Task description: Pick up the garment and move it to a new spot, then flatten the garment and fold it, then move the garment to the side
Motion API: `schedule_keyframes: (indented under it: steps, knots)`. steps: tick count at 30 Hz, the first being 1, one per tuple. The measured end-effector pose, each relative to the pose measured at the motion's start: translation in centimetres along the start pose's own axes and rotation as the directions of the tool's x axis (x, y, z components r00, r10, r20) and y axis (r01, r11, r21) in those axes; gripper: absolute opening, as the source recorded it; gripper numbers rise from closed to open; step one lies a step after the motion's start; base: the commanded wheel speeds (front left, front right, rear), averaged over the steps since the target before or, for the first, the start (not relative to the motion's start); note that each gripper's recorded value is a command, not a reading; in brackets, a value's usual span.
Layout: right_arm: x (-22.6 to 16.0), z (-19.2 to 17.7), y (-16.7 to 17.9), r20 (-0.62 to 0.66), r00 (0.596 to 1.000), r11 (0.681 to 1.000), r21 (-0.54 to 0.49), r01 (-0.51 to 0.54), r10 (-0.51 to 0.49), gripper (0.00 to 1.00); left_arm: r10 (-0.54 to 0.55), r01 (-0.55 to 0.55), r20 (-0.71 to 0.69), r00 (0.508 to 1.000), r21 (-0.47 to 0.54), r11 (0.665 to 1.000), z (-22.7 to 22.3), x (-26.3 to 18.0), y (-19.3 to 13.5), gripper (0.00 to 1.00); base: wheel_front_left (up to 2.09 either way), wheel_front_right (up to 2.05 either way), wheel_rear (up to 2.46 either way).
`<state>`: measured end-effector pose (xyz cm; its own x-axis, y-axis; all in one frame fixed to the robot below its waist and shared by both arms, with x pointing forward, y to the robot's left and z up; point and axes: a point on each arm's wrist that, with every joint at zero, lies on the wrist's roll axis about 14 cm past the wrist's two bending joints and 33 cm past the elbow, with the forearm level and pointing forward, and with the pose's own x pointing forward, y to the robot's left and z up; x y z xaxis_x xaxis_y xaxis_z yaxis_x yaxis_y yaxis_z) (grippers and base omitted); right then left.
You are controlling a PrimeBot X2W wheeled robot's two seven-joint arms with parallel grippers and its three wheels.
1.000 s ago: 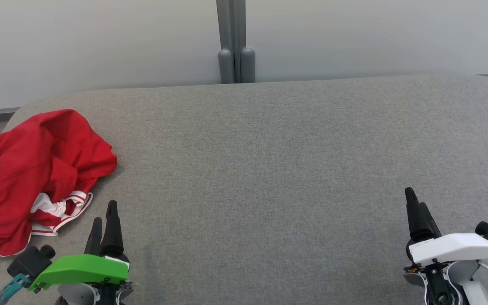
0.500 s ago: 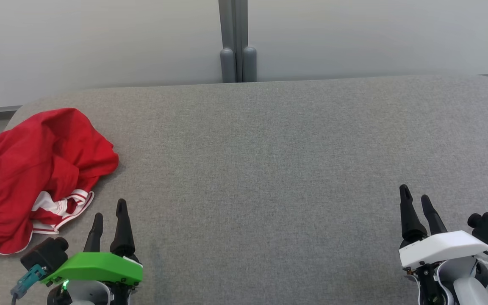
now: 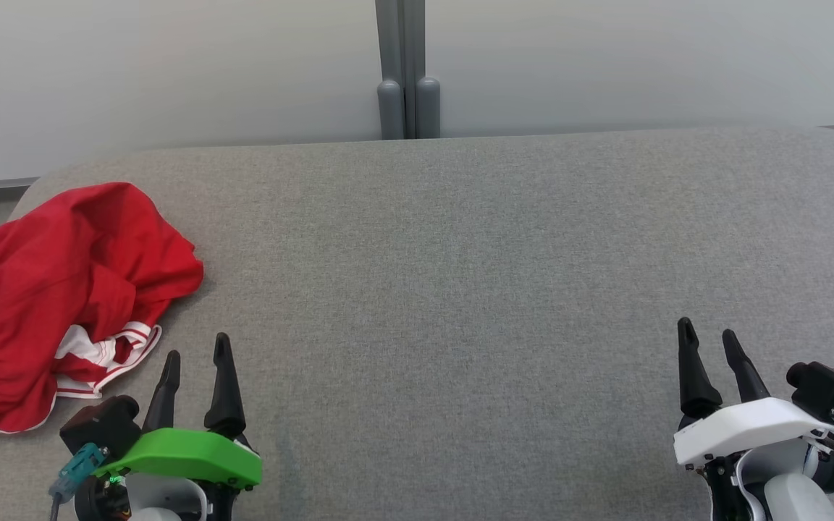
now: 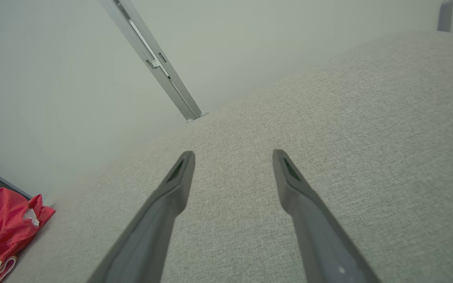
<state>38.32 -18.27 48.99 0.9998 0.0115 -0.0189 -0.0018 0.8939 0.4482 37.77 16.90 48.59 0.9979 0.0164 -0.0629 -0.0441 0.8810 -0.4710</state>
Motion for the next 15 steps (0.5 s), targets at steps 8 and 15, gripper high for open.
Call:
schedule_keyframes:
  steps: [8,15]
  knots:
    - [-0.05,-0.18,0.41,-0.001,1.000,0.997,-0.079,-0.020,0.020,1.00,-0.014,0.013,0.011,1.000,0.072,0.997,0.04,-0.11,-0.34,1.00,0.00,0.00,0.00]
    - [-0.09,-0.18,0.89,0.002,0.999,0.988,-0.151,-0.041,0.042,1.00,-0.035,0.032,0.020,0.999,0.139,0.990,0.05,-0.22,-0.77,1.00,0.00,0.00,0.00]
